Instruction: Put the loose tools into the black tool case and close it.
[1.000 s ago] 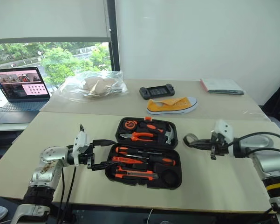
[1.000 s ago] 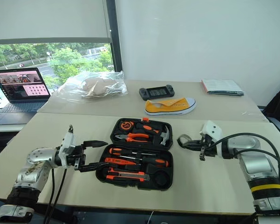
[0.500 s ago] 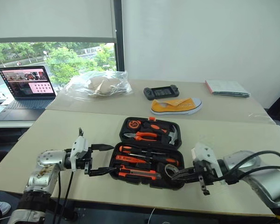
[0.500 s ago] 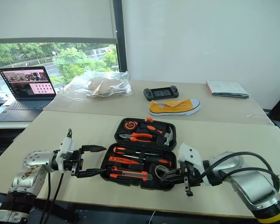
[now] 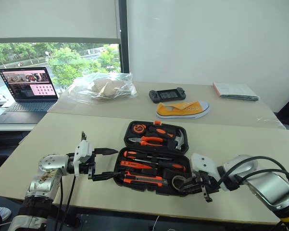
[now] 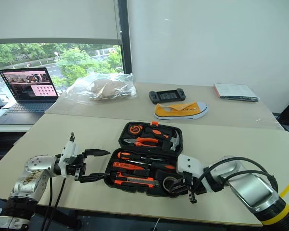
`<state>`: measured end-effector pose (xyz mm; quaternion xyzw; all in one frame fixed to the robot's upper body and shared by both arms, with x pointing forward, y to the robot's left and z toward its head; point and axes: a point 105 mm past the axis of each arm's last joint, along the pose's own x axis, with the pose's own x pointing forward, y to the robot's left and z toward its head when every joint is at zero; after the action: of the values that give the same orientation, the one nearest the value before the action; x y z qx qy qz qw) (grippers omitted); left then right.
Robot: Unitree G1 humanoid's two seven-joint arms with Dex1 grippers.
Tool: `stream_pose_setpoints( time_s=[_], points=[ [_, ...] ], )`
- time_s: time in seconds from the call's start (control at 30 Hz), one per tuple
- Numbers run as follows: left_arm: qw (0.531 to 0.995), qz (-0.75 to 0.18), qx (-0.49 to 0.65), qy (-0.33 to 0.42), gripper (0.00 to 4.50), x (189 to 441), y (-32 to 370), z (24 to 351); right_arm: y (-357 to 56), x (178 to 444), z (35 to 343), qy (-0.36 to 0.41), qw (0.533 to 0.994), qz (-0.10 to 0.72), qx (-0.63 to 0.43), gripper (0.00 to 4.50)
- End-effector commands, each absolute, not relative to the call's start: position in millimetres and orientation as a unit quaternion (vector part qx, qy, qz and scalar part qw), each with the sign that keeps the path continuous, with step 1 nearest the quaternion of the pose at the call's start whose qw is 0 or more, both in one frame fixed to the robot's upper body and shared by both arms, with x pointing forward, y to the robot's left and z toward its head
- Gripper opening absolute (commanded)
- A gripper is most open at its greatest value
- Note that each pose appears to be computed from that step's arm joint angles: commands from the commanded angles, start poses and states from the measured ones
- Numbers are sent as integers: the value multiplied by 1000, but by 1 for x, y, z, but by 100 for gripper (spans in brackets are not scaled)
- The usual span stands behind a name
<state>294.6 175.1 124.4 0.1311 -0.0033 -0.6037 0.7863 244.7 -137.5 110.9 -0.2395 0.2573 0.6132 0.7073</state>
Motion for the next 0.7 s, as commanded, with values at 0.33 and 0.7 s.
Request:
stream_pose_setpoints(
  time_s=[0.33,0.7],
  points=[
    [897,-420,135,32,267,355,196,125,-194,308,159,99,850,480,-194,195],
    [884,-432,159,83,10,375,159,100,-180,348,116,95,859,432,-256,0]
  ],
)
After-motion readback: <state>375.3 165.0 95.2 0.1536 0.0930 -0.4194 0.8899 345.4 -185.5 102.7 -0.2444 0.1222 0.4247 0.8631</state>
